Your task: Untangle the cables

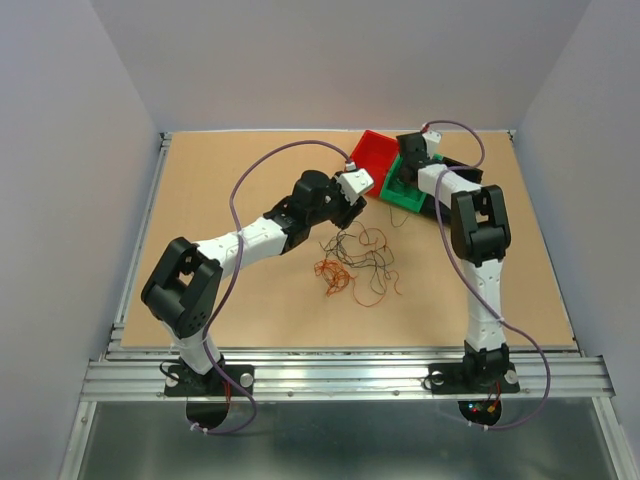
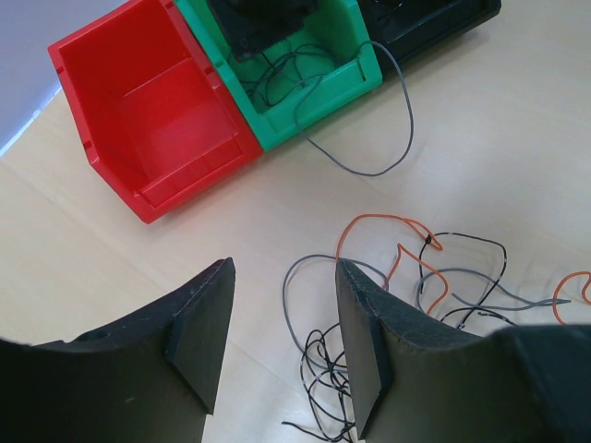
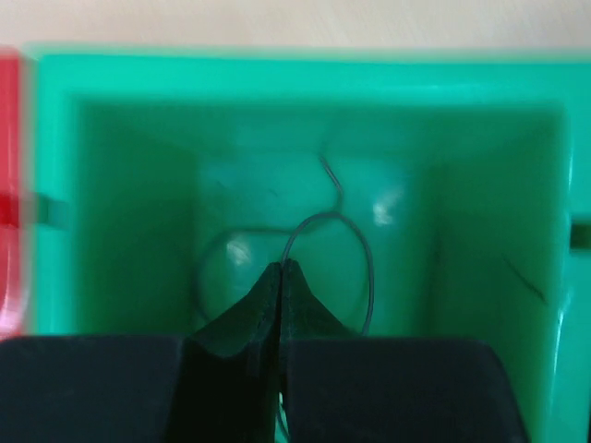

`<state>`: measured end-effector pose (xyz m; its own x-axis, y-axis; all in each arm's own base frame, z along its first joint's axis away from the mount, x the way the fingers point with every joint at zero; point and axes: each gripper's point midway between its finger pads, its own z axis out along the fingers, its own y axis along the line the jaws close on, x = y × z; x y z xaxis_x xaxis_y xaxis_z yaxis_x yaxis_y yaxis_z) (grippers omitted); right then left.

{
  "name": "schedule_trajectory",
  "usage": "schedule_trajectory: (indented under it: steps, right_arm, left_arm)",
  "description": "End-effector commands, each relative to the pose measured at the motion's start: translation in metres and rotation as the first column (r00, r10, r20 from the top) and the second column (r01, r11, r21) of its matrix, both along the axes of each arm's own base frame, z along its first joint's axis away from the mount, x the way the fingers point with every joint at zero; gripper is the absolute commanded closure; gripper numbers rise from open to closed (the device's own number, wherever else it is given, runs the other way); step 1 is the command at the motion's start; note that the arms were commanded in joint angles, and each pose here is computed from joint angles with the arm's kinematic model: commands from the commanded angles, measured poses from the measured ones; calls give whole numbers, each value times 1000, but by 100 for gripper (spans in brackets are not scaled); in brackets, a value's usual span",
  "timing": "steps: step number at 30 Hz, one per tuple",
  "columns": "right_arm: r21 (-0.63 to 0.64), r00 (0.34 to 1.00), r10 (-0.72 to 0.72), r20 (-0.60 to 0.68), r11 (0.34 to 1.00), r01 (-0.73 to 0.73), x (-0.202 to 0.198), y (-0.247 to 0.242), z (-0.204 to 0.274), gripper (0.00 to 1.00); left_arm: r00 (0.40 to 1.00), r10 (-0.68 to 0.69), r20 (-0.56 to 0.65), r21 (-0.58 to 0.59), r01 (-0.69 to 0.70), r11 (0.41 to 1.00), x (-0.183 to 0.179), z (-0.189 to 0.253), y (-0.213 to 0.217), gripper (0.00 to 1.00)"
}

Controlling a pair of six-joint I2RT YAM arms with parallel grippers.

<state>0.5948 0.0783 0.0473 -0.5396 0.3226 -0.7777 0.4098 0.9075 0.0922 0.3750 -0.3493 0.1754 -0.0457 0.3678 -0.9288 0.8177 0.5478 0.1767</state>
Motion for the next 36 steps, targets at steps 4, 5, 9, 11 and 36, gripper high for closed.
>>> schedule_trajectory:
  steps: [4, 5, 9, 11, 36]
  right_arm:
    - [-88, 985, -171, -7, 981, 170, -62, -42, 30, 96]
    - [-96, 985, -171, -7, 981, 169, -67, -44, 32, 94]
    - [-103, 988, -148, -43, 984, 143, -71, -44, 21, 92]
    - [-110, 986, -152, -66, 984, 144, -72, -46, 9, 92]
    - [-16, 994, -54, 97, 998, 56, -44, -40, 85, 67]
  left_arm:
    - [997, 2, 73, -44, 1, 999, 0, 31, 0, 41]
    - [997, 4, 72, -44, -1, 999, 0, 31, 1, 41]
    - [997, 4, 71, -42, -1, 999, 0, 29, 0, 41]
    - [997, 5, 73, -42, -2, 999, 0, 31, 1, 41]
    - [996, 15, 90, -37, -12, 999, 2, 34, 3, 41]
